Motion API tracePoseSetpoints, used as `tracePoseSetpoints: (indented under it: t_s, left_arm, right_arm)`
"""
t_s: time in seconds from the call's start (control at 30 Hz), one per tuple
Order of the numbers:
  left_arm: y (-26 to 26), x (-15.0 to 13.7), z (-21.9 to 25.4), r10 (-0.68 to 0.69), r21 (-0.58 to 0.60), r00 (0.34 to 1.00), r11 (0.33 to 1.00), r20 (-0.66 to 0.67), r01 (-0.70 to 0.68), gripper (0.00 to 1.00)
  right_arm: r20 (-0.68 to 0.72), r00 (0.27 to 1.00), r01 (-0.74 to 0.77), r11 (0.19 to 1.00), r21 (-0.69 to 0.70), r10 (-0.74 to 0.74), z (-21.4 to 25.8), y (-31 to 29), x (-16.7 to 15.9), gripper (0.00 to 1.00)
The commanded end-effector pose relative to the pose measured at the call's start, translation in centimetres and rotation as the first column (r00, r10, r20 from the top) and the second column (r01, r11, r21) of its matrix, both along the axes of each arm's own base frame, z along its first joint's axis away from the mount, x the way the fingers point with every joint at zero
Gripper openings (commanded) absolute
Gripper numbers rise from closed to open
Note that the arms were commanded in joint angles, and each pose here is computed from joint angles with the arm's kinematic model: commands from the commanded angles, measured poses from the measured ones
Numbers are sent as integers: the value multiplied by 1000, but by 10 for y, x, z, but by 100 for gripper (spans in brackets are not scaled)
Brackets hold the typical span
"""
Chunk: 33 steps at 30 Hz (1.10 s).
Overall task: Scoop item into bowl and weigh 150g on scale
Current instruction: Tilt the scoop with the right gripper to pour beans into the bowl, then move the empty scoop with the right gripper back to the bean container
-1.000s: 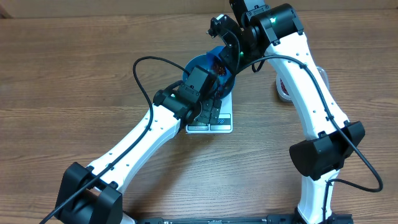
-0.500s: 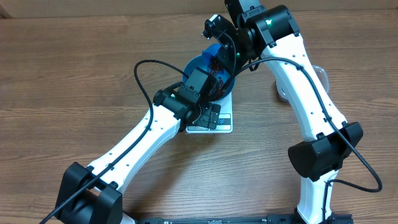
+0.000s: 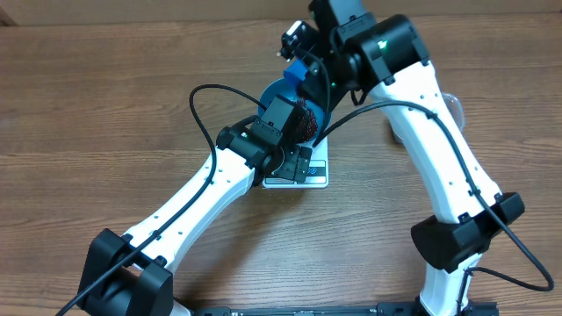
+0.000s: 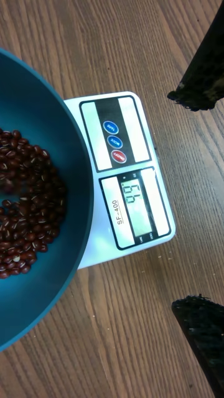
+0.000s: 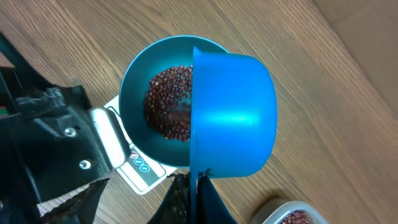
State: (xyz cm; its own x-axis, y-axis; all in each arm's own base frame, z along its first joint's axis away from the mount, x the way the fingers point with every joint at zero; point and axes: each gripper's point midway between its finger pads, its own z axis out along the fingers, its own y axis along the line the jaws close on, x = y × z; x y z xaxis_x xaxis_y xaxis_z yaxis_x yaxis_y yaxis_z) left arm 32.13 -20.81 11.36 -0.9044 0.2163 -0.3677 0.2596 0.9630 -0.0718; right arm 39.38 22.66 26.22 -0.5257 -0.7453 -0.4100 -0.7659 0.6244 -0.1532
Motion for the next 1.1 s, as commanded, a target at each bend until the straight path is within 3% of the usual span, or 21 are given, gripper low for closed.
tracePoseSetpoints:
  t_s: [0.0,1.07]
  left_arm:
    - [-3,2,6,3,-21,1000,1000,8,-3,100]
    - [9,-16,-2,6,34,998,999,-67,-4,100]
  right_arm:
    - [106,994,40,998,-46,-35,25,-5,0,4]
    - [136,989,67,996,-67,-57,27,-6,4,4]
